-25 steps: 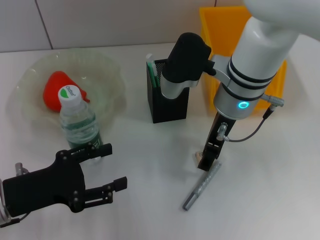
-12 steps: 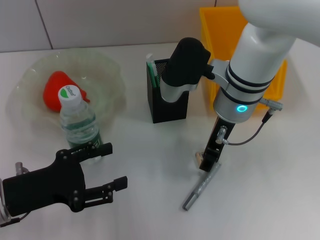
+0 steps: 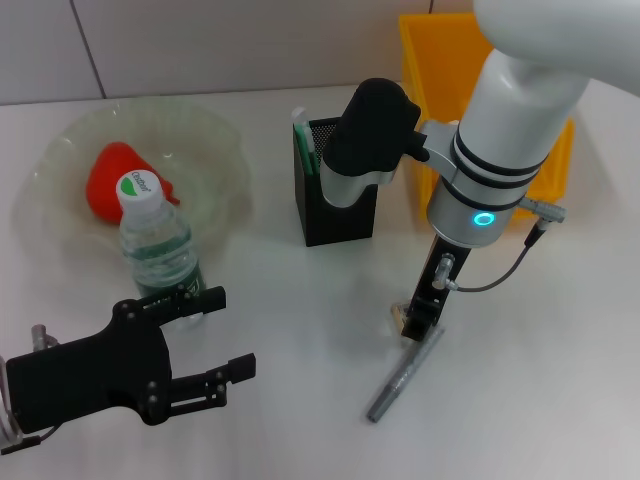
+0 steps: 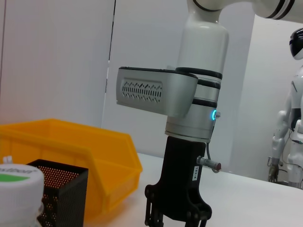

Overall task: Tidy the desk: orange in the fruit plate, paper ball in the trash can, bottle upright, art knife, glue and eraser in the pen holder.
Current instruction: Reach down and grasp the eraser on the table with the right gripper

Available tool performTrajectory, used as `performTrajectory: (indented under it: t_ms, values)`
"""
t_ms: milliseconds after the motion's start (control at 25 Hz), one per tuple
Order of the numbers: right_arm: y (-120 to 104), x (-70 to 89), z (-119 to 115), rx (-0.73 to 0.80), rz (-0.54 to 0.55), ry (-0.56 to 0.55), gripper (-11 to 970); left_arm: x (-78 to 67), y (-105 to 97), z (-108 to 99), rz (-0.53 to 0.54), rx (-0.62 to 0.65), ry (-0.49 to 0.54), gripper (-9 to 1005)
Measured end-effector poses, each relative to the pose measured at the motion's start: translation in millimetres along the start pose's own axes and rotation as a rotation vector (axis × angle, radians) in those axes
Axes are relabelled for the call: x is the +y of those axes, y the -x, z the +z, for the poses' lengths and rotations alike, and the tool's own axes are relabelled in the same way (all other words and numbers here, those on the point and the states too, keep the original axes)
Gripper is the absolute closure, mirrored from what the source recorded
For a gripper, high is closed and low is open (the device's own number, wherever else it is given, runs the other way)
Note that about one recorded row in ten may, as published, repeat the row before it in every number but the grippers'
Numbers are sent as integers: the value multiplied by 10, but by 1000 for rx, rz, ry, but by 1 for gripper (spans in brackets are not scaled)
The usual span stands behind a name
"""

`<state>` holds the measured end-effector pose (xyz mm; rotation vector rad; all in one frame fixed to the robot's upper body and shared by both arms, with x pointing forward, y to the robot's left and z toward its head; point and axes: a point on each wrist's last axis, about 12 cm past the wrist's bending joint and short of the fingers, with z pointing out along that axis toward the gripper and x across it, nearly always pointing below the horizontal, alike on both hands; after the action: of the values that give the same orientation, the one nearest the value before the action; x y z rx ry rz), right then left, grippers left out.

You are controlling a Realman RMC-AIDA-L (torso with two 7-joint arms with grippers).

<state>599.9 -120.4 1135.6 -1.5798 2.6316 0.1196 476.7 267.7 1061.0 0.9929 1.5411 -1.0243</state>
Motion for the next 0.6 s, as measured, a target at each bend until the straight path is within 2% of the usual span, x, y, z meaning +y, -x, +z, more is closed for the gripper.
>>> performTrajectory:
  t_ms: [600]
  values:
    - [-3, -15, 25, -1, 6, -3, 466, 1, -2, 2, 0, 2, 1, 183]
